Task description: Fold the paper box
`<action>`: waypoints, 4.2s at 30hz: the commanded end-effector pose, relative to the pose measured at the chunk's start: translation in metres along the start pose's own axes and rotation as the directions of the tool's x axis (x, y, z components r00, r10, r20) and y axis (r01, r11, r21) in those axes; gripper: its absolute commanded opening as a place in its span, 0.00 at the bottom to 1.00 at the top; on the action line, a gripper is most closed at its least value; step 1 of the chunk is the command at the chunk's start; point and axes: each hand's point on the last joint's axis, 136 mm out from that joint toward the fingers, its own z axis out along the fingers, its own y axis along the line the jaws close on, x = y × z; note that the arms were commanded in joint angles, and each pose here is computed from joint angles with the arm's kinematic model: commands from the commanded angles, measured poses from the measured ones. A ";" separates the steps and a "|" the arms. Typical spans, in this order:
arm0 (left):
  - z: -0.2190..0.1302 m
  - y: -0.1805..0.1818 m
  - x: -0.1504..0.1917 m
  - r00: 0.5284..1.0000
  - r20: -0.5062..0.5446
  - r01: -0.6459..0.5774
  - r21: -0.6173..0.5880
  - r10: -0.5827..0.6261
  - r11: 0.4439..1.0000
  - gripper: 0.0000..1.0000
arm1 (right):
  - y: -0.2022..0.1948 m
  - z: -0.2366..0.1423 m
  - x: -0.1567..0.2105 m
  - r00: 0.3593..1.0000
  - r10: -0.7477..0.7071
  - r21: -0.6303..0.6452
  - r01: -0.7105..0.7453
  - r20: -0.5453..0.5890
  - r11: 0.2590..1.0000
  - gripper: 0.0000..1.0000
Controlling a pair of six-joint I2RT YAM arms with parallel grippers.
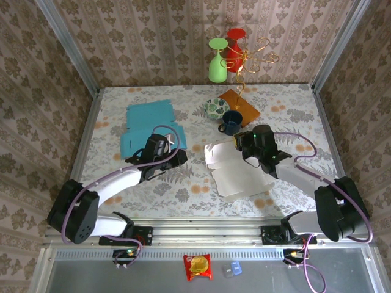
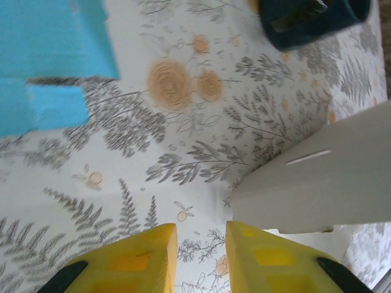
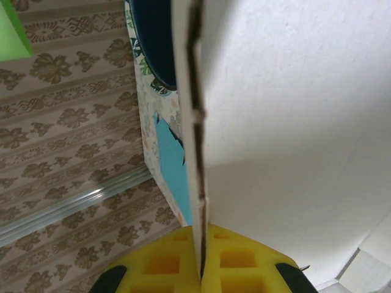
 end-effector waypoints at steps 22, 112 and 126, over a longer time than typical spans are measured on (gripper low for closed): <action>0.058 -0.054 0.023 0.818 0.119 -0.574 0.235 0.563 0.784 0.34 | 0.001 0.002 0.006 0.999 -0.022 -0.045 0.020 -0.045 0.999 0.00; 0.104 -0.074 0.014 0.765 0.173 -0.600 -0.160 0.621 0.784 0.27 | -0.035 0.007 0.011 0.997 -0.068 -0.117 0.071 0.031 0.991 0.00; 0.079 -0.092 0.033 0.758 0.217 -0.608 -0.108 0.616 0.786 0.45 | -0.029 0.006 0.007 0.996 -0.057 -0.123 0.066 0.074 0.990 0.00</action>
